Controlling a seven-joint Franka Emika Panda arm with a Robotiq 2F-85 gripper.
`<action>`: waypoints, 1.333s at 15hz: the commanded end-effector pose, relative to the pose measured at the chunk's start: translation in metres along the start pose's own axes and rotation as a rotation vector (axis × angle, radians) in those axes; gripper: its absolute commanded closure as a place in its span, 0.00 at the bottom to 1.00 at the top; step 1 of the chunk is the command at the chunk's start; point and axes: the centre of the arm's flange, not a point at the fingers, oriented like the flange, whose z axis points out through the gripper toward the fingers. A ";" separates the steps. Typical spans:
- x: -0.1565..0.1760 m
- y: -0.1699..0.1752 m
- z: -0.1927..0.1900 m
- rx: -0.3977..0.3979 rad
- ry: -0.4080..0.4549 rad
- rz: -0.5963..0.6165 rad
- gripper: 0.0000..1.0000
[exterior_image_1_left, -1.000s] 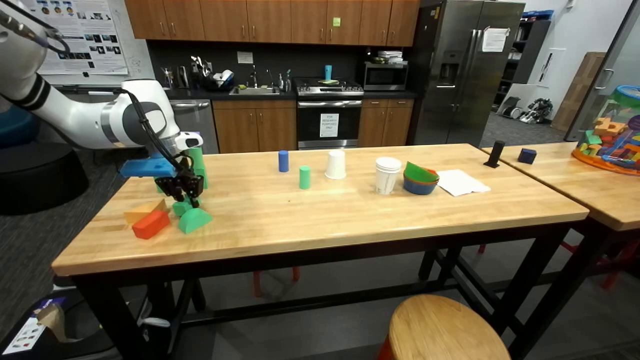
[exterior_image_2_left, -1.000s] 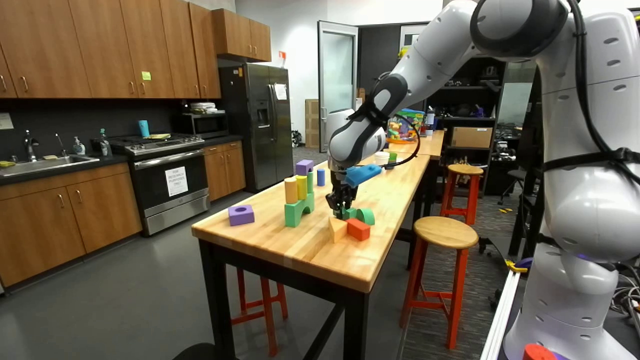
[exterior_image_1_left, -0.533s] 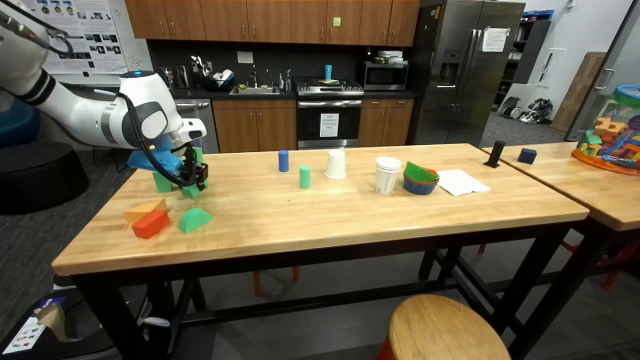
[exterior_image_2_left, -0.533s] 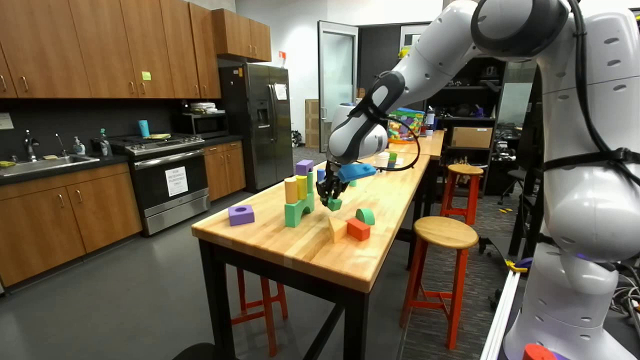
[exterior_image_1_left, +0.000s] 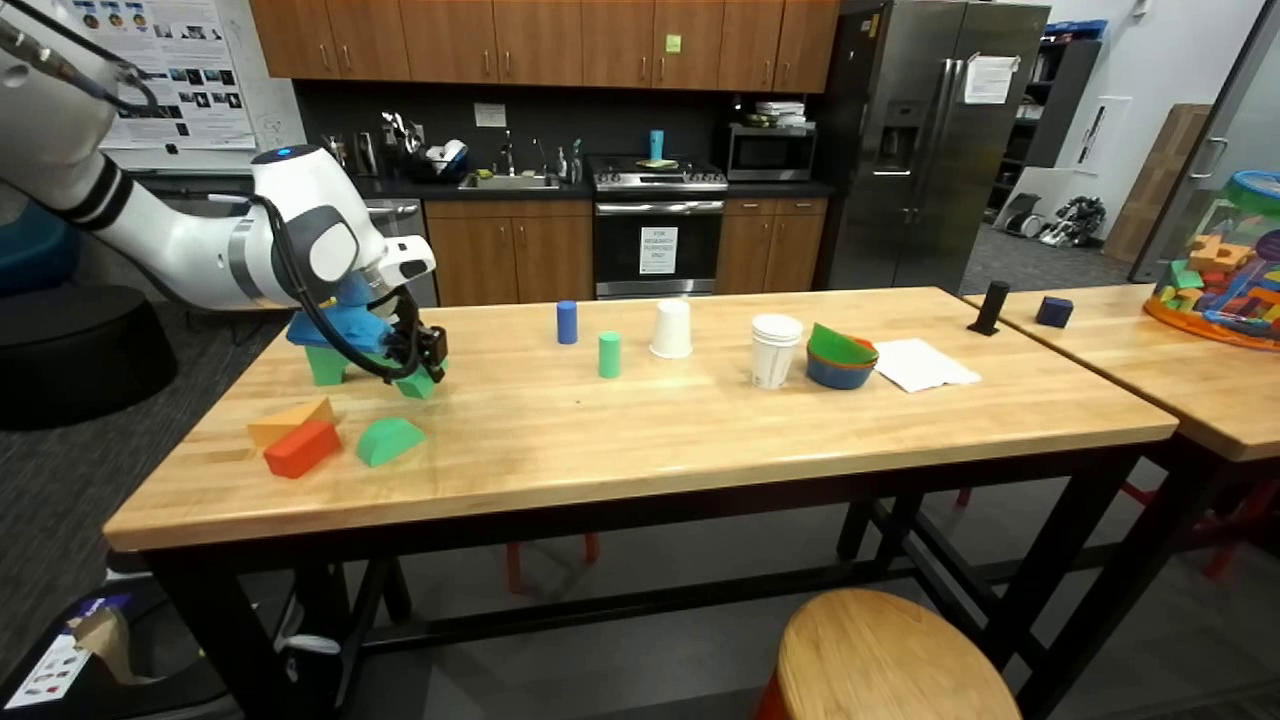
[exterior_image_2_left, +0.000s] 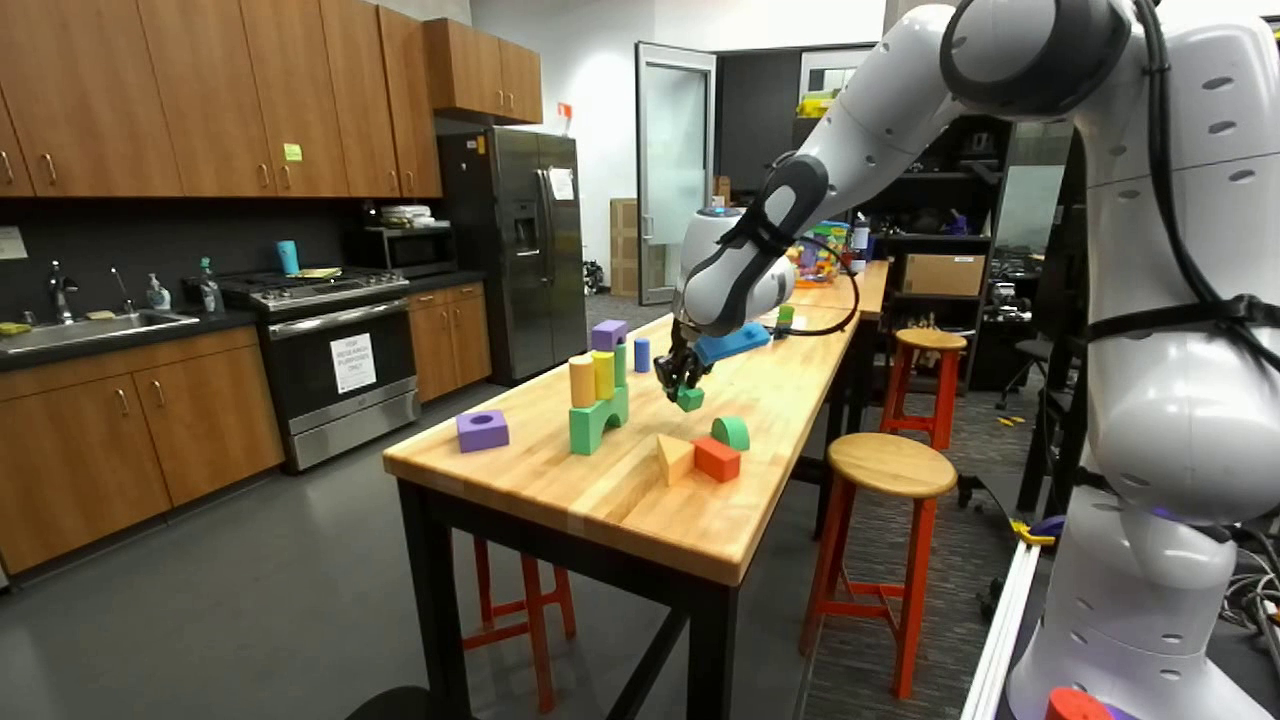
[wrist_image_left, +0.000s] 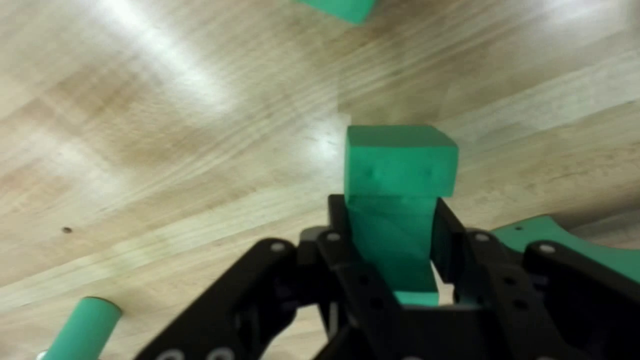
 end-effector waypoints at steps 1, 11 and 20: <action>-0.007 0.025 -0.030 -0.052 -0.002 0.025 0.85; -0.021 0.030 -0.043 0.109 0.137 0.093 0.85; -0.041 0.013 -0.039 0.209 0.158 0.056 0.85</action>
